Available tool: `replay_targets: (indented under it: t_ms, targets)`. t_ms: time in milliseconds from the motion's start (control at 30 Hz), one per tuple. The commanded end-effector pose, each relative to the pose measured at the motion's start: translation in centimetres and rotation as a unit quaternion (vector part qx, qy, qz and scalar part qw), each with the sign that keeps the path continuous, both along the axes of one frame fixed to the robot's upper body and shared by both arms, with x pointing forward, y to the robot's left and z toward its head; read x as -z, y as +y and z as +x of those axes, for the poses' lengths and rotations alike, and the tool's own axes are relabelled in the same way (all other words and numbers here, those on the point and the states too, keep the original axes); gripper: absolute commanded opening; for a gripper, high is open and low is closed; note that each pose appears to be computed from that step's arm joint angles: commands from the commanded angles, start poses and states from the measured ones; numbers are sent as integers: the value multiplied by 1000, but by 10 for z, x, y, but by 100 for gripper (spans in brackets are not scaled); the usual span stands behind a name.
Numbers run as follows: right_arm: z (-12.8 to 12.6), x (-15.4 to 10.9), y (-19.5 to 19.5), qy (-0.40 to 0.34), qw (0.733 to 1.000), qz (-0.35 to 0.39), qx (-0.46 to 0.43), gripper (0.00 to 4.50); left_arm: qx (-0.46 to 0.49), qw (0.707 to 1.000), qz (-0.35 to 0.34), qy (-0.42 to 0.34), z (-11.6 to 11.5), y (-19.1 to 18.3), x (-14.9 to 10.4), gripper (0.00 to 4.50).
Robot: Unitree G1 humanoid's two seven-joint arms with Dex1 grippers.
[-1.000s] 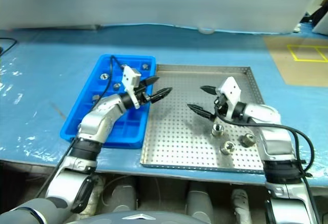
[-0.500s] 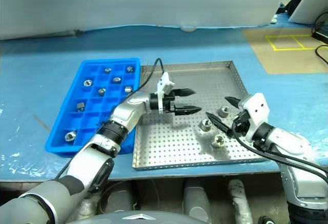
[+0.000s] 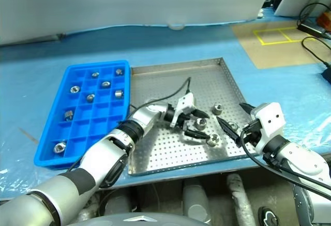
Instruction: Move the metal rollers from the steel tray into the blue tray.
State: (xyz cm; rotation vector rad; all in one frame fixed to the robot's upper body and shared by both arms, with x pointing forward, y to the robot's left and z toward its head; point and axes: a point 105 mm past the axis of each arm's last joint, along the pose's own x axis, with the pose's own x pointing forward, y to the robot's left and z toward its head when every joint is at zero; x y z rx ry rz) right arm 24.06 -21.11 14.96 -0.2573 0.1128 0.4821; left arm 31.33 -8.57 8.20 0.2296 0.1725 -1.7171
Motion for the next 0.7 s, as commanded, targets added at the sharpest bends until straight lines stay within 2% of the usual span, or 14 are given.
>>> replay_targets:
  t_ms: [33,67,267,700]
  targets:
    - [-5,-17,3,-34,999,-3,0,450,-14,998,28,-46,3,-5,8,408]
    - [-5,-17,2,-34,999,-3,1,450,-14,998,26,-47,3,-6,8,390]
    - [-1,-17,5,-33,999,-2,-7,450,-33,999,5,-39,7,-5,3,192]
    - [18,-16,15,-19,998,-4,-63,450,-127,990,-60,-16,36,25,-19,192]
